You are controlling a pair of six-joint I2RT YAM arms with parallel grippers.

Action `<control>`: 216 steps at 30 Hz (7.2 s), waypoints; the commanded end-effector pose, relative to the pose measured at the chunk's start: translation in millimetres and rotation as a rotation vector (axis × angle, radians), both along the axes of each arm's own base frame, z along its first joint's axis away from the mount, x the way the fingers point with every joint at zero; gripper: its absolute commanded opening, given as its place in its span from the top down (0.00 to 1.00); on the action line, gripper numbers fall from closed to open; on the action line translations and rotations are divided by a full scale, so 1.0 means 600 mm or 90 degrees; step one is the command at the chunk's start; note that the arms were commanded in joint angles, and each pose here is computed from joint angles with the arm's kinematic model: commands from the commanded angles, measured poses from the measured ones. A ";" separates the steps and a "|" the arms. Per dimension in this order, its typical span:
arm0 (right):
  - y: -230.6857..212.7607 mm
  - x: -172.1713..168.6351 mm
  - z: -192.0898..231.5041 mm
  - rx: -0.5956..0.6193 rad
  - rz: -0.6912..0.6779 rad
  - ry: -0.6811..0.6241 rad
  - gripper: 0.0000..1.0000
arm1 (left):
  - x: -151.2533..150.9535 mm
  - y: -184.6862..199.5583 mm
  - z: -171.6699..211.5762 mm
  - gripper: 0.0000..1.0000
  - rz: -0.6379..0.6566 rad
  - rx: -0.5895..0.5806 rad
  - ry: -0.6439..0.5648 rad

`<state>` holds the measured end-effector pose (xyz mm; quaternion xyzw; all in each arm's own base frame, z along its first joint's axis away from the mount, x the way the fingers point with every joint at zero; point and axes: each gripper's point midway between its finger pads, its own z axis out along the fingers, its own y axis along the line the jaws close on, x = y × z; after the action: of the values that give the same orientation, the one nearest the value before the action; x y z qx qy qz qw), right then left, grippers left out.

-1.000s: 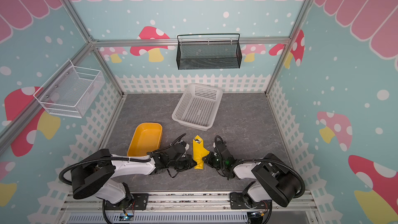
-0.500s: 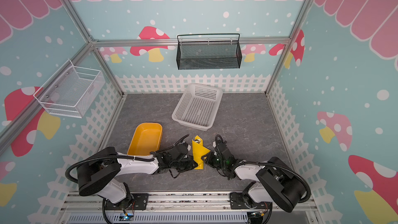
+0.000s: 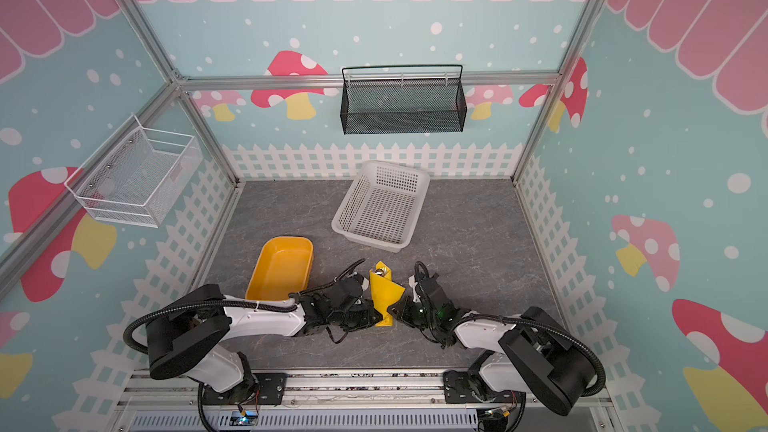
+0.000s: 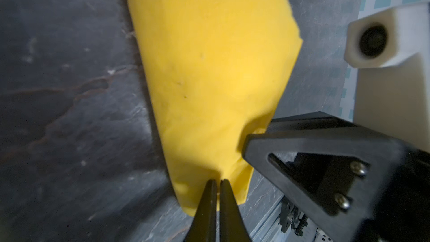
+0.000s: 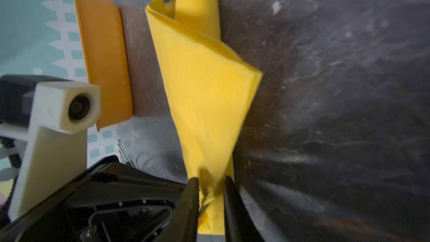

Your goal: Place the utensils on the paper napkin and roll it up

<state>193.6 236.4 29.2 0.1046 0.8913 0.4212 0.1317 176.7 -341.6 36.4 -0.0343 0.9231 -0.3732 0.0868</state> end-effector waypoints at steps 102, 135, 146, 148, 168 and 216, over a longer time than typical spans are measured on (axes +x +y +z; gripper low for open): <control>-0.023 0.042 0.019 -0.014 -0.054 -0.052 0.46 | 0.060 -0.006 -0.023 0.92 0.015 0.081 -0.023; 0.040 0.058 0.041 0.053 0.067 -0.124 0.87 | 0.085 0.095 0.035 0.82 0.141 0.056 -0.070; 0.022 0.050 0.005 0.026 0.029 -0.063 0.85 | 0.095 0.054 0.036 0.78 0.101 -0.008 -0.060; 0.019 0.047 0.002 0.024 0.024 -0.058 0.85 | 0.098 0.043 0.031 0.81 0.089 -0.004 -0.056; 0.004 0.059 0.004 -0.012 0.020 -0.075 0.59 | 0.098 0.005 -0.016 0.87 0.059 -0.014 -0.008; 0.037 0.077 0.095 0.011 0.119 -0.230 1.00 | 0.099 0.140 0.078 0.66 0.191 0.004 -0.123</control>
<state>235.0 251.5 61.7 -0.0326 0.8756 0.4274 0.2226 231.8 -264.8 79.2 -0.1261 0.9026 -0.3525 0.2127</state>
